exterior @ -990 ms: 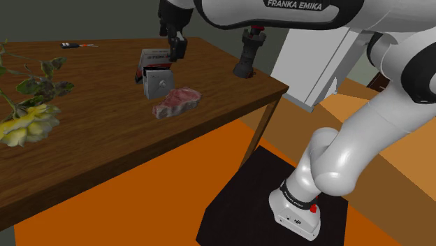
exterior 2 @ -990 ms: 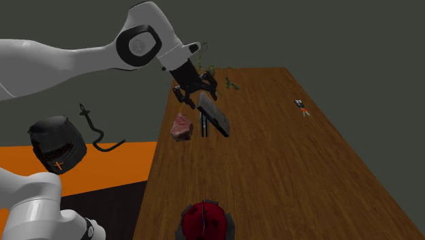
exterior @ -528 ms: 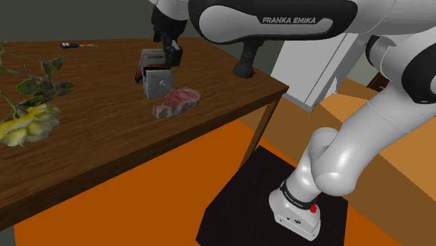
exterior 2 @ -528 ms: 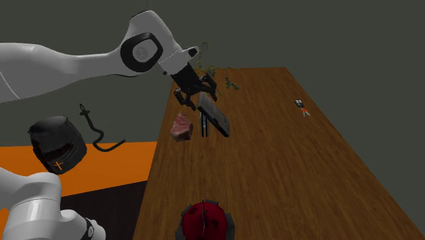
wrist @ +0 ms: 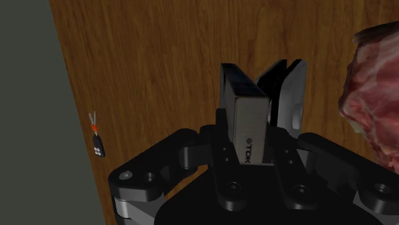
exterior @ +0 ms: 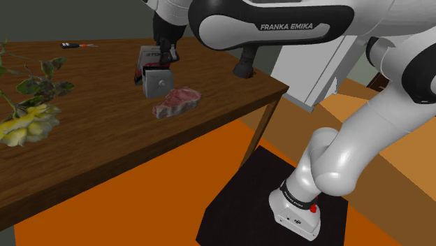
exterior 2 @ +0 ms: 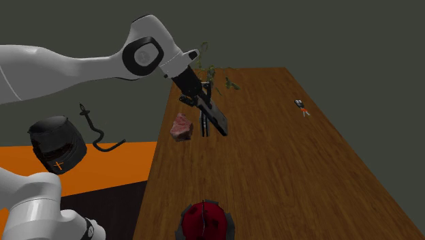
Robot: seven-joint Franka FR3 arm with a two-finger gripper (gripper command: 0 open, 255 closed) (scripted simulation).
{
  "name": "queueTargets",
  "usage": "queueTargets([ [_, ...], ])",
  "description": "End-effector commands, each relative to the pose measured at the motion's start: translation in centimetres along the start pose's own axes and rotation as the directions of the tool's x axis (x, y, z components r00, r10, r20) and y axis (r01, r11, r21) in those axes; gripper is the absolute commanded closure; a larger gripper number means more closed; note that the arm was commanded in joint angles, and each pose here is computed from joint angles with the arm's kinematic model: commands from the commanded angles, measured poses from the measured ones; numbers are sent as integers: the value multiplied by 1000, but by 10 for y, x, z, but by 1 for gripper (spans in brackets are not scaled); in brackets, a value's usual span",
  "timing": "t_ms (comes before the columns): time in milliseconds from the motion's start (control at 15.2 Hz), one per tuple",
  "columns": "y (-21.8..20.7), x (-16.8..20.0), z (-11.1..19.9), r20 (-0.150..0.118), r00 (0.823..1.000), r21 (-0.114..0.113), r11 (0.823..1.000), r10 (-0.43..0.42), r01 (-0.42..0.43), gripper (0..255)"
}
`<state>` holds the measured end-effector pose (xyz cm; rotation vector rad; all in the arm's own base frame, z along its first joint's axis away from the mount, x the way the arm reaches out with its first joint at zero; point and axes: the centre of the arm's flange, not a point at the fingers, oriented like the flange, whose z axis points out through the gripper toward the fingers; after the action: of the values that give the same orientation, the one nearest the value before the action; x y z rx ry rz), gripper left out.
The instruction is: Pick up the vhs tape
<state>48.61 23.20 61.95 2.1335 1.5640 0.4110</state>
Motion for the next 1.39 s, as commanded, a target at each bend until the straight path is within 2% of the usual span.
queueTargets([
  [0, -2, 0, 3, 5, 1000, 8, 1000, -2, 2, 255],
  [264, -2, 0, 3, 5, 1000, 8, 1000, -2, 2, 255],
  [1320, 40, -3, -65, 5, 1000, 8, 1000, -2, 2, 255],
])
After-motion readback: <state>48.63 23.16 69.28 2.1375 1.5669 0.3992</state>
